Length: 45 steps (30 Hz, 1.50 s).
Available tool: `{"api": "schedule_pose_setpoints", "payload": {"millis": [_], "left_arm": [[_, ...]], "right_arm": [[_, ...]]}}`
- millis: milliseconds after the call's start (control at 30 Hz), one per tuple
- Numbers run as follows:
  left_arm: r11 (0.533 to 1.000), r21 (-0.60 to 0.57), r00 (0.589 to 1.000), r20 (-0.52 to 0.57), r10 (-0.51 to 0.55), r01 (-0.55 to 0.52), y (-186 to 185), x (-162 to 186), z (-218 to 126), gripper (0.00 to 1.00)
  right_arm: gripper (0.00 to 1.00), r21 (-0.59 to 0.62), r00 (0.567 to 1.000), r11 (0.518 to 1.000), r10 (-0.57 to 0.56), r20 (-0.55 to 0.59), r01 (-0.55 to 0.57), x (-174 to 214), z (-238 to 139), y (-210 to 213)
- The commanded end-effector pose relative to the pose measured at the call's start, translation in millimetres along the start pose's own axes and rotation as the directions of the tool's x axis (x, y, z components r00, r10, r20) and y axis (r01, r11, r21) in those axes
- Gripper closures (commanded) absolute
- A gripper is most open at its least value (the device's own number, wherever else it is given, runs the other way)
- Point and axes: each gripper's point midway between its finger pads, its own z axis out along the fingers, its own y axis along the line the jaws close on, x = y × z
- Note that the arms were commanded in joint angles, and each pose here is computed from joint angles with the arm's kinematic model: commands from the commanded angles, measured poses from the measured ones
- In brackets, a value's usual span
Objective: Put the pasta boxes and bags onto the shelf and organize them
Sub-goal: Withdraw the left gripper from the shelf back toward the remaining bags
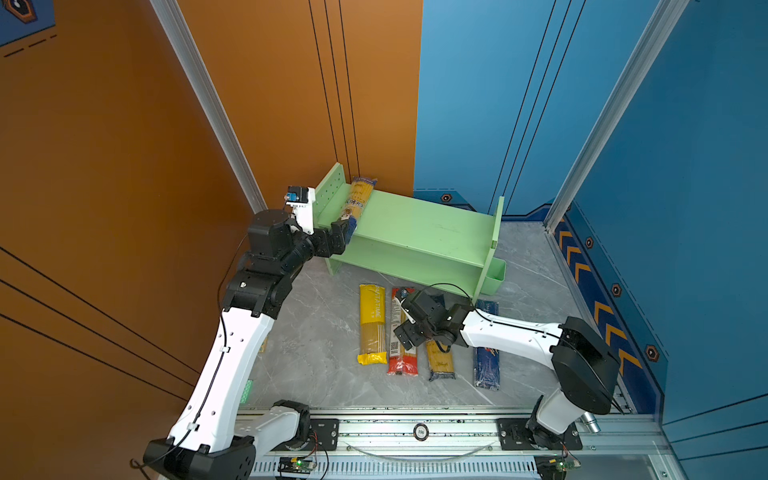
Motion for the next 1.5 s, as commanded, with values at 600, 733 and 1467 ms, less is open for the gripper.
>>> {"api": "schedule_pose_setpoints", "payload": {"millis": [600,733,1467], "left_arm": [[0.981,0.083,0.947,-0.285,-0.148,0.178,-24.4,161.8,-46.9,0.02],[0.981,0.072,0.923,-0.359,-0.142,0.179,-30.8,200.0,-51.2,0.02],[0.975,-0.139,0.843,-0.491,-0.219,0.173,-24.3,311.3,-25.1,0.01]], "right_arm": [[0.0,0.119,0.999,0.992,0.032,0.038,-0.036,-5.8,-17.5,-14.1],[0.0,0.148,0.998,0.988,0.038,0.049,-0.045,-6.9,-18.9,-19.5],[0.0,0.218,0.997,0.974,0.055,0.052,-0.065,1.1,-18.9,-33.3]]}}
